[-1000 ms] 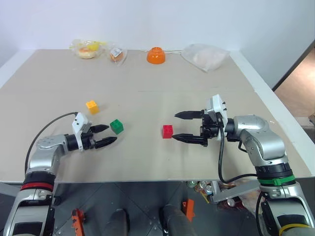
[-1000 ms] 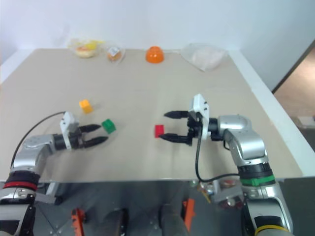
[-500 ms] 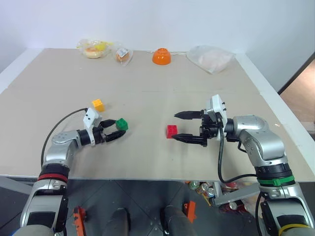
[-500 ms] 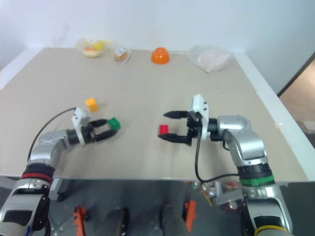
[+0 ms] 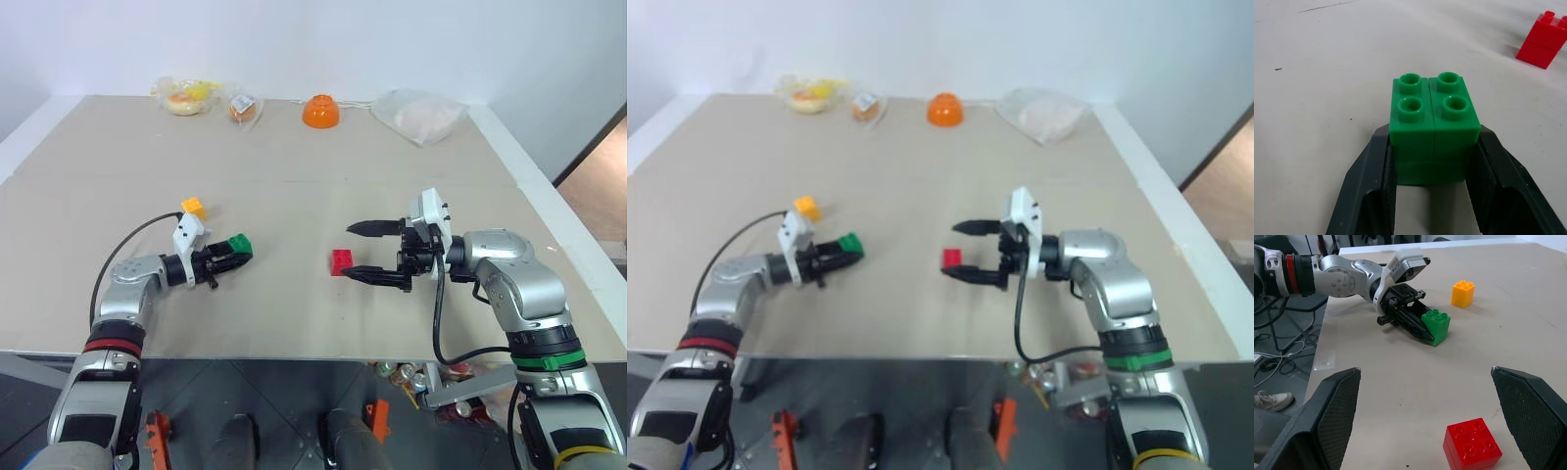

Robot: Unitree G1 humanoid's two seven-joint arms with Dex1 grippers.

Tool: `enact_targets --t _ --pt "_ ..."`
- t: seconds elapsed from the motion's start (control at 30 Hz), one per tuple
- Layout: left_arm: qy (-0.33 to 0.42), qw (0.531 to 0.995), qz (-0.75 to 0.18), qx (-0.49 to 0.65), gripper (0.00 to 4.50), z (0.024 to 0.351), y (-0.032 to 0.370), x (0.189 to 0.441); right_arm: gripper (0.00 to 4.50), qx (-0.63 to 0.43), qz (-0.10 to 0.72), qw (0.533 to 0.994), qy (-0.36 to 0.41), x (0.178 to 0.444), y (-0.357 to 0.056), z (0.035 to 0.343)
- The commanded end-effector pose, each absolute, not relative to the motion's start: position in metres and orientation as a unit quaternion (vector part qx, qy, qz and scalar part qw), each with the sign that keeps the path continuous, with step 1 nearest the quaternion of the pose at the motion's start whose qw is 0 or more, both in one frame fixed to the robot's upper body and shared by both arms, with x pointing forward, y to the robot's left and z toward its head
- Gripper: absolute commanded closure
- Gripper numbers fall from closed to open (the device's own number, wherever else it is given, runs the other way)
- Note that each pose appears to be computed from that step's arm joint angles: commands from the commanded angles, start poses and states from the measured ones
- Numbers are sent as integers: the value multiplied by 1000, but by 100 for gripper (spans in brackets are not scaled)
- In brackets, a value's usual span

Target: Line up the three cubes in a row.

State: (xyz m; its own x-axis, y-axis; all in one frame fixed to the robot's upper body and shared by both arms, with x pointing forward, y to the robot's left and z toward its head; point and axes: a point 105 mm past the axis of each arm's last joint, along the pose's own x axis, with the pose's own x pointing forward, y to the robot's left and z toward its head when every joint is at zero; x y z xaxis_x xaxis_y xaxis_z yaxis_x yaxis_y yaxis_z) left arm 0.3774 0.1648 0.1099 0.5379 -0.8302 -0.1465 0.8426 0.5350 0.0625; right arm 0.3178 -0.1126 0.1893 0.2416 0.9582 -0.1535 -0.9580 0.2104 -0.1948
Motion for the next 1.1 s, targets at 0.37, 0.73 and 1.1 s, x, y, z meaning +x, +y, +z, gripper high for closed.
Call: enact_targets --t 0.37,0.73,1.1 --pt "20 756 -618 213 318 126 99 383 6 -126 591 796 -7 302 -135 202" --pt "29 737 -645 201 318 120 70 383 6 -125 555 822 -3 292 -146 198" --pt "23 736 -656 165 318 128 86 380 6 -128 550 825 -2 294 -146 199"
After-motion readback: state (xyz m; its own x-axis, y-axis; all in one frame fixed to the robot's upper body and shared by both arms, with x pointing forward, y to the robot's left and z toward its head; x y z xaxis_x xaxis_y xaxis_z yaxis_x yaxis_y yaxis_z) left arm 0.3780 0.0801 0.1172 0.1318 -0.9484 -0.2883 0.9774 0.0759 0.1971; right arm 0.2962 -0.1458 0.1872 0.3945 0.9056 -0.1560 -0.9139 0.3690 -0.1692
